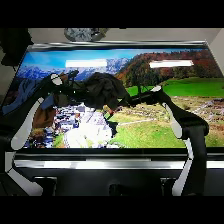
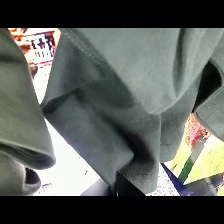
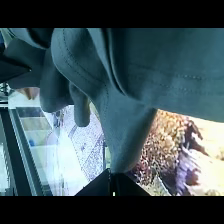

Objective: Fold the shirts.

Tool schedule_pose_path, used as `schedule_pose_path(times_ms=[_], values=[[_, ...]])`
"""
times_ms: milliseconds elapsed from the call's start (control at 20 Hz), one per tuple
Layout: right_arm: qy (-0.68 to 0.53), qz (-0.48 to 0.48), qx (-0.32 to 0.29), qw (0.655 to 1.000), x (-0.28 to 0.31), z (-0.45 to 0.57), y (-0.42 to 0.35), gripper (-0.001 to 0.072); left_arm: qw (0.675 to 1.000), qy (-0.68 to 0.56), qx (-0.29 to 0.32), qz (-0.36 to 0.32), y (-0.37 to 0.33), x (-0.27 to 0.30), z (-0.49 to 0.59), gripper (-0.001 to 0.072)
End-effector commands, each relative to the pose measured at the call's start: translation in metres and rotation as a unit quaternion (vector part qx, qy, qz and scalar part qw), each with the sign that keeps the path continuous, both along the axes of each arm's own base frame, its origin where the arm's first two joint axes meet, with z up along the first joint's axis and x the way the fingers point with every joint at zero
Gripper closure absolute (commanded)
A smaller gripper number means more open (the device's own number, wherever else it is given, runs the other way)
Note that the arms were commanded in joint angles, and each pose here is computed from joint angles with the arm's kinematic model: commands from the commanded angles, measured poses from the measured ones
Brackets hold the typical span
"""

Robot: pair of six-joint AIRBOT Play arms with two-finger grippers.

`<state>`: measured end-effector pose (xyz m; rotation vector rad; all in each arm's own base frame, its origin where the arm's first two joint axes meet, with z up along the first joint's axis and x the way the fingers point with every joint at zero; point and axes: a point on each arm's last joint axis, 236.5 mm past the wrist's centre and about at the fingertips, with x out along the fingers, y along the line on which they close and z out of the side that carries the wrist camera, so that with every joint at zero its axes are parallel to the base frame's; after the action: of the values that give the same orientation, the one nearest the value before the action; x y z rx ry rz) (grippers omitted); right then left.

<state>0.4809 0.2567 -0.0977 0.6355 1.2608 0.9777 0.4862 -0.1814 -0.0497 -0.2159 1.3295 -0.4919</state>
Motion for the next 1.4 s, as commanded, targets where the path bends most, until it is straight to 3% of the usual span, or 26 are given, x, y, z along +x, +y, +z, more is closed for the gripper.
schedule_pose_path(times_ms=[0,200,300,400,500,700,800,950,1150,1250,1350], values=[[-0.01,0.011,-0.002,1.0,-0.002,-0.004,0.0,0.0667,1.0,-0.004,0.001,-0.006,0.0,0.0,0.001,0.0684],[-0.081,0.056,0.014,0.995,-0.002,0.04,-0.012,0.0669,0.998,-0.055,0.003,-0.01,0.006,0.011,0.035,0.0685],[-0.187,0.057,0.001,0.981,0.016,0.108,-0.039,0.0669,0.988,-0.152,0.018,0.011,0.024,0.033,0.108,0.0686],[-0.324,0.038,-0.037,0.944,0.028,0.208,-0.081,0.0668,0.96,-0.273,0.034,0.05,0.05,0.04,0.222,0.0686],[-0.464,-0.017,-0.098,0.88,0.021,0.33,-0.131,0.0668,0.908,-0.403,0.025,0.109,0.08,0.017,0.357,0.0685],[-0.658,-0.155,-0.28,0.682,-0.076,0.534,-0.21,0.0668,0.769,-0.604,-0.059,0.2,0.12,-0.115,0.569,0.0685],[-0.702,-0.182,-0.312,0.614,-0.136,0.587,-0.209,0.0667,0.739,-0.636,-0.094,0.199,0.116,-0.174,0.607,0.0686],[-0.721,-0.232,-0.35,0.551,-0.198,0.628,-0.219,0.0667,0.71,-0.666,-0.115,0.198,0.117,-0.227,0.634,0.0685],[-0.728,-0.271,-0.388,0.497,-0.244,0.651,-0.233,0.0667,0.702,-0.673,-0.114,0.204,0.122,-0.248,0.64,0.0685],[-0.714,-0.263,-0.408,0.504,-0.245,0.642,-0.238,0.0667,0.726,-0.65,-0.101,0.2,0.12,-0.239,0.623,0.0686],[-0.672,-0.239,-0.439,0.546,-0.227,0.608,-0.249,0.0667,0.765,-0.609,-0.079,0.194,0.117,-0.216,0.592,0.0685]])
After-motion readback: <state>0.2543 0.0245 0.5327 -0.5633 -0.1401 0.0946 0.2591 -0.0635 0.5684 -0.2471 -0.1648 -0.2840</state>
